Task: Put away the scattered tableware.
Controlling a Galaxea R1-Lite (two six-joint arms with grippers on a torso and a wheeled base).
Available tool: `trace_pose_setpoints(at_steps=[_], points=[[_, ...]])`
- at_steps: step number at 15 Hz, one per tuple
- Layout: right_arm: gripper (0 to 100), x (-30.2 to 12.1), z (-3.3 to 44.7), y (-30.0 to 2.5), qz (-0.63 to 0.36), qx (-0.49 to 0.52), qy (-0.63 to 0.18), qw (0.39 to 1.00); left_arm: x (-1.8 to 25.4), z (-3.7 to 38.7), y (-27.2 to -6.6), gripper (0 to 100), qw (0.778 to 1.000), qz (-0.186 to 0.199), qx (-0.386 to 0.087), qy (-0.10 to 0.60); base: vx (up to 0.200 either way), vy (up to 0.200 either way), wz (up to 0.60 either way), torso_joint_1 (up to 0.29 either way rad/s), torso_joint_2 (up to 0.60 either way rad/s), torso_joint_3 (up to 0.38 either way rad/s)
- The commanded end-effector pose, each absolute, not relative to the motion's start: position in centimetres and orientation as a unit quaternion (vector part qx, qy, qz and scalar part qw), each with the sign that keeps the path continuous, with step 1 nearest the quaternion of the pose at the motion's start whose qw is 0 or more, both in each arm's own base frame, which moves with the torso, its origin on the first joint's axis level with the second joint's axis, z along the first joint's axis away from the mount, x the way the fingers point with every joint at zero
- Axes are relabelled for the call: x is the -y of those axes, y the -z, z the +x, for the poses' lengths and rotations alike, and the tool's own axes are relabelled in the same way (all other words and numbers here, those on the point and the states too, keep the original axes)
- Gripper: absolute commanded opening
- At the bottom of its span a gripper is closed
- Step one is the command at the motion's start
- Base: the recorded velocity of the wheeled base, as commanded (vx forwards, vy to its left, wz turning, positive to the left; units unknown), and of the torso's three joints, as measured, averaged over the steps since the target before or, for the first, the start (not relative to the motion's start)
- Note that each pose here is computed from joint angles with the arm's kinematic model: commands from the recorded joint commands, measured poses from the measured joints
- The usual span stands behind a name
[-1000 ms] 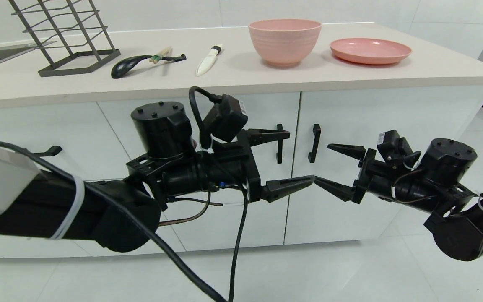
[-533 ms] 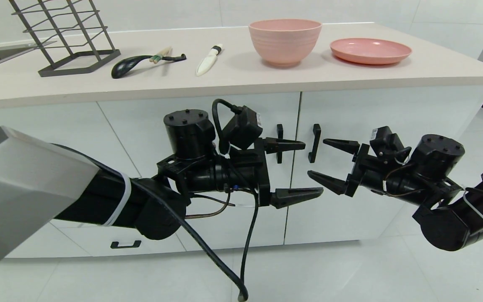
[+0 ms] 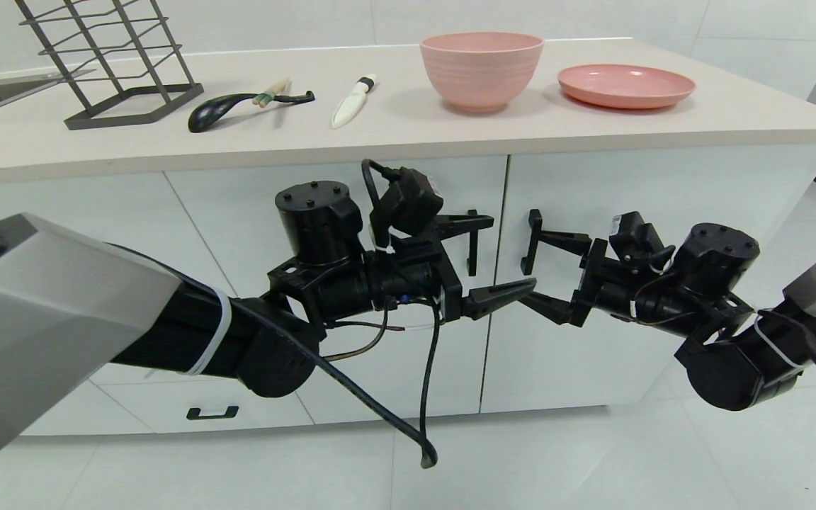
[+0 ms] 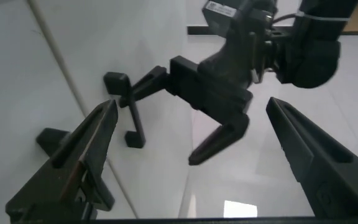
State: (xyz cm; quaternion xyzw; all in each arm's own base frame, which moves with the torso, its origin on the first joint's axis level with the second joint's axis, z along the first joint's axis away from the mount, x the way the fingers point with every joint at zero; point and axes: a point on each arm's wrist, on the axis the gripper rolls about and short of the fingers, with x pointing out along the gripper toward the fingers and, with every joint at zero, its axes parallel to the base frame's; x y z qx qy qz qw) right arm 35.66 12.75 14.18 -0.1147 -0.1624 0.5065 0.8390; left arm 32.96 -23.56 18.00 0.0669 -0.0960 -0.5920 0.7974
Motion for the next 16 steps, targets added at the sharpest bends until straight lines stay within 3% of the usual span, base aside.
trace_pose_setpoints(at_steps=[1,9,16], points=[[100,-13.2,36.0,-13.9,-0.114,0.163,-0.511,0.836,23.6,33.2,-18.0,100,0.799,0.067,0.099,0.59,0.0,0.0,0.0,0.0,0.0,0.0],[100,-13.8,34.4,-14.2,-0.112,0.162,-0.563,0.803,23.8,34.1,-18.1,100,0.802,0.068,0.116,0.583,0.0,0.0,0.0,0.0,0.0,0.0],[100,-12.7,30.2,-15.0,-0.106,0.143,-0.579,0.796,24.3,34.0,-18.1,100,0.798,0.059,0.125,0.586,0.0,0.0,0.0,0.0,0.0,0.0]])
